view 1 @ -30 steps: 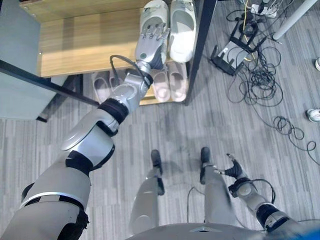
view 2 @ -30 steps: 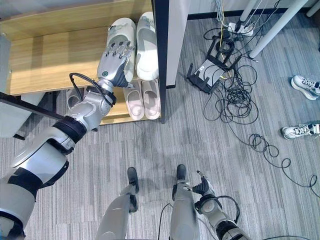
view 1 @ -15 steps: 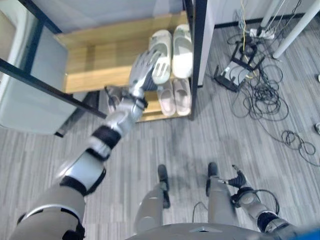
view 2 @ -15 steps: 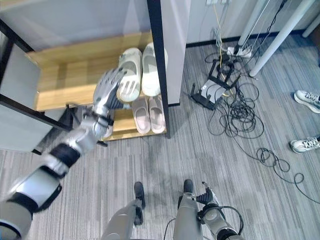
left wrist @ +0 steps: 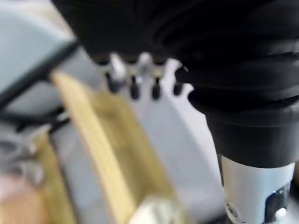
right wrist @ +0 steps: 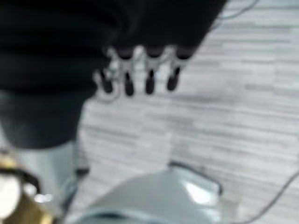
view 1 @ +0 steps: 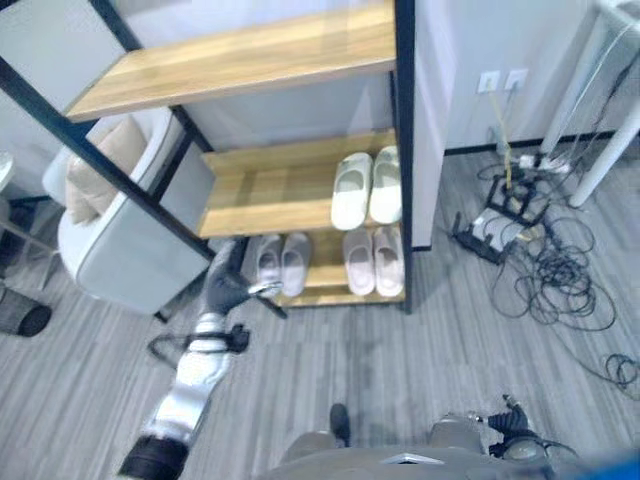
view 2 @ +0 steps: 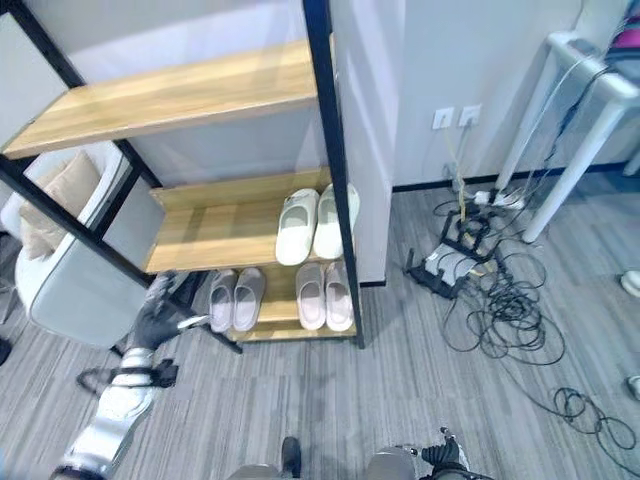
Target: Arrange the slippers neatly on the shoe rack.
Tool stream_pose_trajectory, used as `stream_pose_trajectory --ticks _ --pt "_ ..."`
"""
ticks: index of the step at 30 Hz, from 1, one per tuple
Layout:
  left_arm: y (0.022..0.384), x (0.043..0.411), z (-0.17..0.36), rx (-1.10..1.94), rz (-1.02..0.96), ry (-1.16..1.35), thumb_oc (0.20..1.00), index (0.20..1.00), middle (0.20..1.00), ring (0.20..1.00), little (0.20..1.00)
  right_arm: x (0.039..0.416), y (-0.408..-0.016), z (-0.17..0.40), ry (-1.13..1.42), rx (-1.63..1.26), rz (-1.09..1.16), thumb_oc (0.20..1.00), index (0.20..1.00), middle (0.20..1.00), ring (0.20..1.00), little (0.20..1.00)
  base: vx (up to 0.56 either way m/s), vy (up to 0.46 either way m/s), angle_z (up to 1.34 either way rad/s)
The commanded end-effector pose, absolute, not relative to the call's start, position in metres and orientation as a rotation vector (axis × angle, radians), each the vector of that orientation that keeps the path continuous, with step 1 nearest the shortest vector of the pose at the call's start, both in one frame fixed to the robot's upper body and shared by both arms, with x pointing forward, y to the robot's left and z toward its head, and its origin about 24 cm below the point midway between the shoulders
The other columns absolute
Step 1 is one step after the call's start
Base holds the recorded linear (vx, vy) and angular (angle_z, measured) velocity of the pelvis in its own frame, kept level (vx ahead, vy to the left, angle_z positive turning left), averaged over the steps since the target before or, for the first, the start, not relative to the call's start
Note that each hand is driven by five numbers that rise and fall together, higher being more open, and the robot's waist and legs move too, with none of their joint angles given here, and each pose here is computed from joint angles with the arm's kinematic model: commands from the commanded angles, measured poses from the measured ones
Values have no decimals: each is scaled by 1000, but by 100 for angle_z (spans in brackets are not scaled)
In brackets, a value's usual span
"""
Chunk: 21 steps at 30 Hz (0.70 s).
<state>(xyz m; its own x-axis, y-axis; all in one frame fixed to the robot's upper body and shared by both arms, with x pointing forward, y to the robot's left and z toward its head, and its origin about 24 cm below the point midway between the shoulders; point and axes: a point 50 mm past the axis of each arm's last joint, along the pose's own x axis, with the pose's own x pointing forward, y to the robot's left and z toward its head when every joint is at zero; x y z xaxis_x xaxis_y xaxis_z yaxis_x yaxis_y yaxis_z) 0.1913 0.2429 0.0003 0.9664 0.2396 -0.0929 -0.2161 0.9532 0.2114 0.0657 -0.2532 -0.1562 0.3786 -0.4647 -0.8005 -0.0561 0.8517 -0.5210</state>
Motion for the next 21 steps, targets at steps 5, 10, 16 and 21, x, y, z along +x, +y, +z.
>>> stream_pose_trajectory --ticks 5,10,16,21 --pt "288 151 -44 206 279 409 1000 1000 1000 1000 1000 70 -247 -159 1186 -511 -196 1000 1000 1000 1000 1000 -14 -100 -1" --pt "295 70 -127 70 429 934 1000 1000 1000 1000 1000 62 -257 -157 1200 -506 -195 1000 1000 1000 1000 1000 -71 -77 3" --pt "274 -12 -161 102 471 1431 1000 1000 1000 1000 1000 47 -264 -160 1284 -475 -235 1000 1000 1000 1000 1000 -21 -46 7" --pt "255 -29 -166 70 491 1537 1000 1000 1000 1000 1000 40 -257 -163 1330 -400 -281 1000 1000 1000 1000 1000 0 -26 0"
